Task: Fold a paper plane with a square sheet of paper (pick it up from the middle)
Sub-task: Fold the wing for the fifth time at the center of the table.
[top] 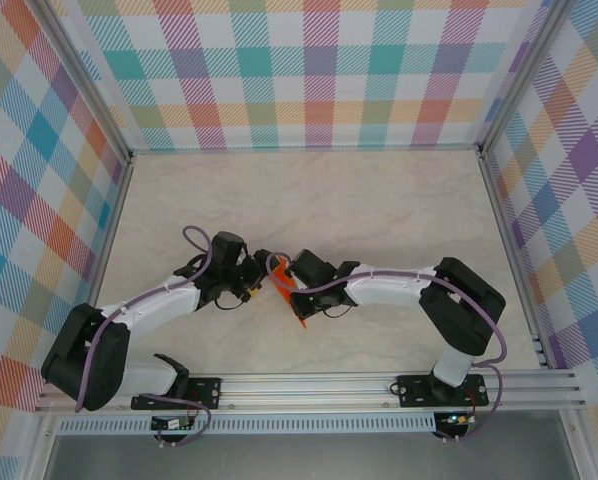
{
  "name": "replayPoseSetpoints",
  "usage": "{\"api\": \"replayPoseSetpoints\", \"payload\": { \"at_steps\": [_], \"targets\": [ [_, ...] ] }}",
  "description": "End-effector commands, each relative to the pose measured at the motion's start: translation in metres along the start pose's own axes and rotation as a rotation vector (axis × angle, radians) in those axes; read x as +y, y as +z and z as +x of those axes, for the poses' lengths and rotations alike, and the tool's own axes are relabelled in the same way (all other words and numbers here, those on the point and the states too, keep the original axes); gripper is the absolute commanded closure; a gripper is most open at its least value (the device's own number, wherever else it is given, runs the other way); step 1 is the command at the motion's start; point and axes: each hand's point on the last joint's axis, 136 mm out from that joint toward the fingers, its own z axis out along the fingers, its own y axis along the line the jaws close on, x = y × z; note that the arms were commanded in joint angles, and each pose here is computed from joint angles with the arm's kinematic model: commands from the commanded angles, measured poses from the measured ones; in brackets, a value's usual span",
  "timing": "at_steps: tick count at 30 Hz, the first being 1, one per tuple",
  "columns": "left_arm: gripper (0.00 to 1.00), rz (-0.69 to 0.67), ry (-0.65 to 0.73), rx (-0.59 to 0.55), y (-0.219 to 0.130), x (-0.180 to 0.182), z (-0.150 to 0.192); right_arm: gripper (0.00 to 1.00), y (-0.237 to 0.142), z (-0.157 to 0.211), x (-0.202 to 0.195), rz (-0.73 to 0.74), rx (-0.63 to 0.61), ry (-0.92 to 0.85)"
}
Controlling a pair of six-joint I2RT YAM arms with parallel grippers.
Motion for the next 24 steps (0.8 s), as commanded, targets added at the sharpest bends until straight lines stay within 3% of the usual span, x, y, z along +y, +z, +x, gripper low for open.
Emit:
{"api": "replayPoseSetpoints", "payload": {
  "at_steps": [1, 9, 20, 24],
  "targets": [
    [0.20, 0.040, -0.061, -0.081, -0.007, -0.010, -0.018, 0.89, 0.003, 0.004, -0.009, 0.088, 0.014, -0.038],
    [0.20, 0.062, -0.094, -0.149, -0.025, -0.009, -0.029, 0.89, 0.009, 0.007, -0.002, 0.083, 0.017, -0.055],
    [0.31, 0.038, -0.097, 0.039, 0.011, -0.014, -0.014, 0.87, 0.007, 0.004, -0.001, 0.106, 0.003, -0.073],
    [0.42, 0.005, -0.108, 0.055, 0.016, -0.007, -0.012, 0.85, 0.006, 0.004, -0.001, 0.111, -0.002, -0.074]
  ]
}}
